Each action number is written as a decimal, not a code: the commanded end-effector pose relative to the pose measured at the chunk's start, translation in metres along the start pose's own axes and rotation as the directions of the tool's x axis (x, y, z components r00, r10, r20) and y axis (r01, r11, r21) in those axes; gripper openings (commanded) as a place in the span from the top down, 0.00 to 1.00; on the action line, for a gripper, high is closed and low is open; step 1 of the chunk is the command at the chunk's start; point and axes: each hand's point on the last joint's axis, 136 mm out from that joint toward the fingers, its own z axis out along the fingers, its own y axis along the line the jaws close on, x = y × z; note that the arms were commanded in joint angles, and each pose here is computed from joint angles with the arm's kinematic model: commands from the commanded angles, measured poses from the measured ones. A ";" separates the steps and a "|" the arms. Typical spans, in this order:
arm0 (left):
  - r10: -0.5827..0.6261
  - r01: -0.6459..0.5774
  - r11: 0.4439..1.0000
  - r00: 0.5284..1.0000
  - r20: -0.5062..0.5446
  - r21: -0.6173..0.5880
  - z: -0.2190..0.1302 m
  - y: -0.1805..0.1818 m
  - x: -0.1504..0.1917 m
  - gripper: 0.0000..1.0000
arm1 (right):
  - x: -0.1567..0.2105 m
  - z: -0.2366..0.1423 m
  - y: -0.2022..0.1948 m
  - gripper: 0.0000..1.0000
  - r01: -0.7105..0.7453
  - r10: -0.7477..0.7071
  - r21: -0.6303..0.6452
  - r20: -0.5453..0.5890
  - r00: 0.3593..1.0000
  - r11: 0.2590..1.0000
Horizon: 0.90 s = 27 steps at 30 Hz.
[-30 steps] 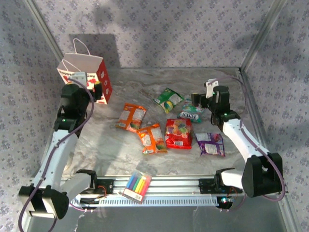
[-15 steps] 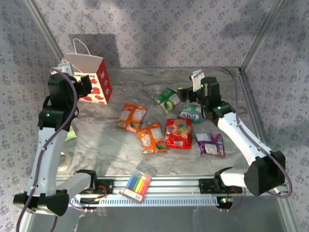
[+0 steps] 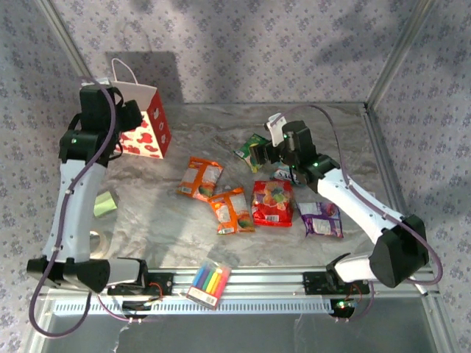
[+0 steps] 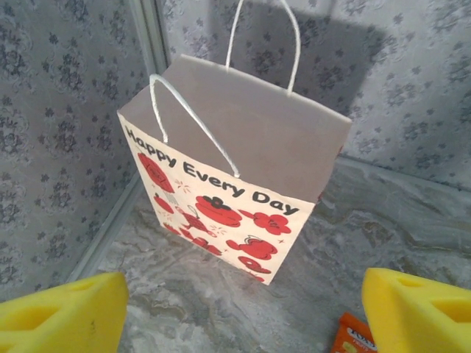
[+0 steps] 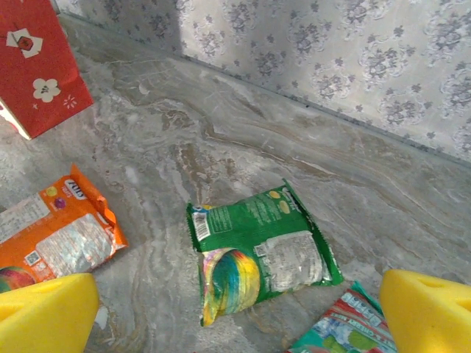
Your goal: Place the snacks into the paper bag
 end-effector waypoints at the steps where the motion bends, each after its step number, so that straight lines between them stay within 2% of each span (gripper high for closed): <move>1: -0.034 0.035 0.997 0.999 0.023 -0.067 0.002 0.008 -0.013 0.23 | -0.020 0.001 0.016 0.00 0.029 -0.027 -0.038 0.053 0.998 0.999; 8: -0.017 0.017 0.994 1.000 0.005 -0.109 0.030 0.001 -0.020 0.34 | -0.018 0.007 0.037 0.00 0.056 -0.054 -0.090 0.025 0.998 0.994; 9: -0.011 0.011 0.993 1.000 0.002 -0.117 0.034 0.000 -0.021 0.34 | -0.032 0.004 0.038 0.00 0.062 -0.057 -0.095 0.054 0.997 0.994; 17: -0.047 0.031 0.982 0.996 -0.079 -0.187 0.066 0.014 -0.016 0.29 | -0.033 0.008 0.050 0.00 0.100 -0.095 -0.143 0.037 0.995 0.985; 27: -0.064 0.049 0.984 0.995 -0.082 -0.174 0.099 0.012 -0.023 0.29 | -0.031 0.014 0.058 0.00 0.127 -0.129 -0.164 0.001 0.992 0.978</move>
